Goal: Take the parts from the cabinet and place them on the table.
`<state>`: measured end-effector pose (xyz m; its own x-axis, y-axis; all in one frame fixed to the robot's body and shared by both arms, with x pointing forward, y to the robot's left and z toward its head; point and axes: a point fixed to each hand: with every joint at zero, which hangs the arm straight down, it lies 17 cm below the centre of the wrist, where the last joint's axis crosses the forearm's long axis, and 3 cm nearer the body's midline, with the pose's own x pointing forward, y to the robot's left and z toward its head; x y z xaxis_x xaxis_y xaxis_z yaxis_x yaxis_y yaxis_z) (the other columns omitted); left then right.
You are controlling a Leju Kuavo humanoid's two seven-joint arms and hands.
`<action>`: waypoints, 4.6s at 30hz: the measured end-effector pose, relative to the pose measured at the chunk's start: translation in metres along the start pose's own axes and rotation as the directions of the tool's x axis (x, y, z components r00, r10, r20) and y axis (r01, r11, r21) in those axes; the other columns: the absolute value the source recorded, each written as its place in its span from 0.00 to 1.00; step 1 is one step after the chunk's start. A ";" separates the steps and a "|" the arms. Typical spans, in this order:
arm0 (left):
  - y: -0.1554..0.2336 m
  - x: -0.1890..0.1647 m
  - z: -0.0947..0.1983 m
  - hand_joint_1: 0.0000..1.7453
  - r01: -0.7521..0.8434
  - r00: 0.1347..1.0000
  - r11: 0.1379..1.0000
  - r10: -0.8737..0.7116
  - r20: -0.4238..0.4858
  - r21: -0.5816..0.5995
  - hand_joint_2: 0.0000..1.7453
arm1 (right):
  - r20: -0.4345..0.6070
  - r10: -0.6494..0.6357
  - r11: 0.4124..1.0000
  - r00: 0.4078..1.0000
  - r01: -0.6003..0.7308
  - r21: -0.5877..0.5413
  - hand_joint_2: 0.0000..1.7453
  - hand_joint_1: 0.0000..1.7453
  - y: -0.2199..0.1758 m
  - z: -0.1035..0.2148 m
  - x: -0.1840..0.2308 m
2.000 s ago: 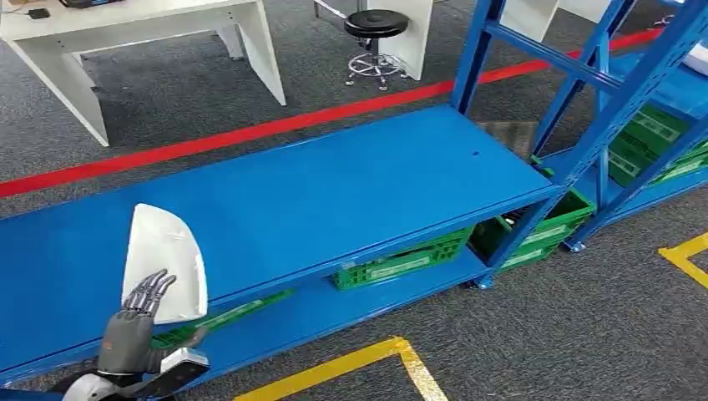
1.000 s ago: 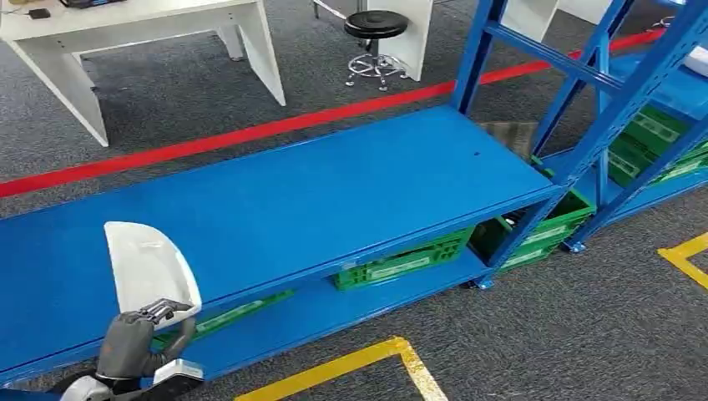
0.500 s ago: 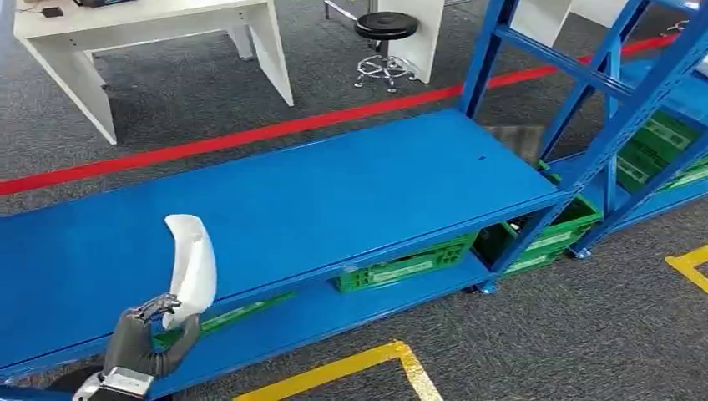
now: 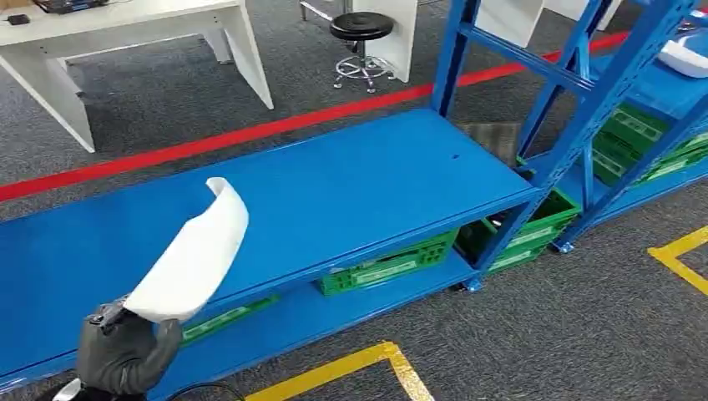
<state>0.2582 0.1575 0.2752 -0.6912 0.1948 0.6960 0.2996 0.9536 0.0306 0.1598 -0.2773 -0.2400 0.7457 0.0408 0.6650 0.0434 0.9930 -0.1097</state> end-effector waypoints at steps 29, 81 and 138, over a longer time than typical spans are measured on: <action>-0.016 0.032 -0.012 1.00 -0.038 0.996 0.998 0.043 0.084 -0.056 1.00 | -0.028 -0.009 1.000 1.000 0.009 -0.001 0.00 0.00 0.005 0.004 -0.009; -0.023 0.037 -0.019 1.00 0.000 0.993 0.998 0.007 0.117 -0.059 1.00 | -0.044 0.029 0.999 0.999 -0.029 -0.014 0.00 0.00 0.009 0.004 -0.011; -0.033 0.039 -0.025 1.00 -0.020 0.989 0.994 0.036 0.143 -0.108 1.00 | -0.048 0.018 1.000 0.999 -0.018 -0.012 0.00 0.00 0.007 0.005 -0.013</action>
<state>0.2377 0.1281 0.3193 -0.7667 0.2596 0.5871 0.3829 0.9190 0.0937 0.1472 -0.2706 -0.2461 0.7776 0.0529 0.6266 0.0378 0.9907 -0.1305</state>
